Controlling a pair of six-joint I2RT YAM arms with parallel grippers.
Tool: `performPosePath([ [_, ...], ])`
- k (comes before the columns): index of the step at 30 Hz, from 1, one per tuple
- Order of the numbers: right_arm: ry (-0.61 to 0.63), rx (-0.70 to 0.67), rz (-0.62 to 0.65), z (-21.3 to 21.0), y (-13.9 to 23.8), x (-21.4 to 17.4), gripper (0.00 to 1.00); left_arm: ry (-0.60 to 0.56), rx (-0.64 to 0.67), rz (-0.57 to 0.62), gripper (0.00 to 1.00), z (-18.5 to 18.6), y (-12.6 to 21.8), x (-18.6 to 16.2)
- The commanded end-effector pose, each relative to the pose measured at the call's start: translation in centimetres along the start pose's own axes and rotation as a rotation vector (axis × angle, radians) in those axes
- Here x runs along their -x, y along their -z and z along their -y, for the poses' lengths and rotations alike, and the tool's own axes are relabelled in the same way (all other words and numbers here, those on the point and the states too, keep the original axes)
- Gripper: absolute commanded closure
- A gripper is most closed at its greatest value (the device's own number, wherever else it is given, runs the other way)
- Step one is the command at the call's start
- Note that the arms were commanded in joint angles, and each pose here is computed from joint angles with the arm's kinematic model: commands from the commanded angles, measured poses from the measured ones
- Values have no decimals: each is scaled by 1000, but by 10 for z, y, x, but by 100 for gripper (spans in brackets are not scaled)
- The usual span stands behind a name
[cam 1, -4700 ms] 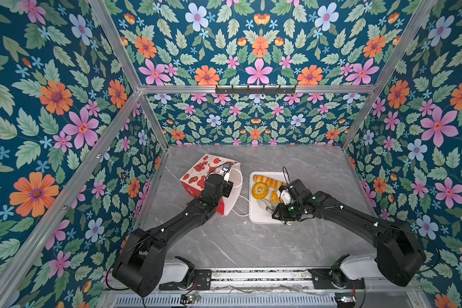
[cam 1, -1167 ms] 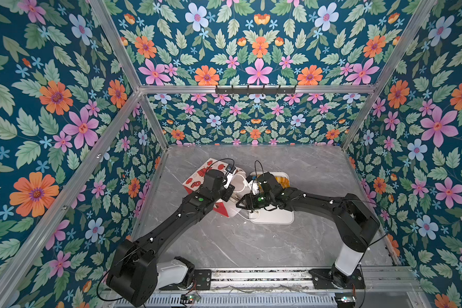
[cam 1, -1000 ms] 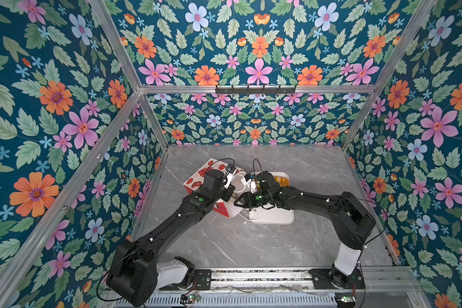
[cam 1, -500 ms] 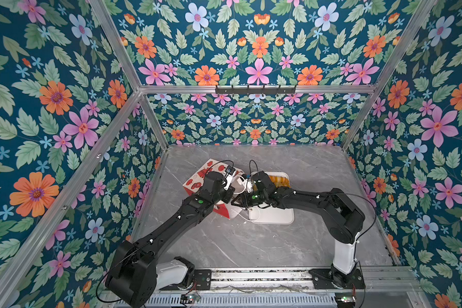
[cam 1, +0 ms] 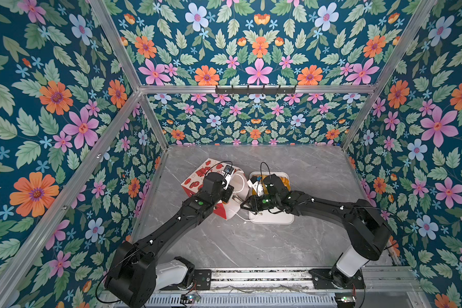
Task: Take the fake bread out of the paper bag
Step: 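Pinch the orange croissant-shaped bread inside the bag with the tongs, then pull the orange bread out and lower it onto the tray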
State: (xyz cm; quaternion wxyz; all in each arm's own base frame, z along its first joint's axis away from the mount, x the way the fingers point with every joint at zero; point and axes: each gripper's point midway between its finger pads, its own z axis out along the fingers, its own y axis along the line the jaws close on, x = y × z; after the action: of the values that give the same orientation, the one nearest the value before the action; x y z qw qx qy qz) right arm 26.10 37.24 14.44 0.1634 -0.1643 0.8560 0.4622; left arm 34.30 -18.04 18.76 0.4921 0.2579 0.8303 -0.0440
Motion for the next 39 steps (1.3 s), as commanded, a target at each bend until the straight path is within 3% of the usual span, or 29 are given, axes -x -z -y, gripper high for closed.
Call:
performPosePath([
  [1,33,4,41,-8,10,7,76,20,41,40,100,-8,1,10],
  [18,-117,87,21,0,63,-11,76,43,125,58,100,-20,-8,5],
  [24,-162,122,-1,0,79,-35,76,59,170,68,100,-27,-12,6],
  [32,-219,-17,86,8,134,-65,75,69,191,72,100,-30,-12,1],
  [39,-362,-95,181,31,162,-99,75,83,187,94,100,-29,-10,-1],
])
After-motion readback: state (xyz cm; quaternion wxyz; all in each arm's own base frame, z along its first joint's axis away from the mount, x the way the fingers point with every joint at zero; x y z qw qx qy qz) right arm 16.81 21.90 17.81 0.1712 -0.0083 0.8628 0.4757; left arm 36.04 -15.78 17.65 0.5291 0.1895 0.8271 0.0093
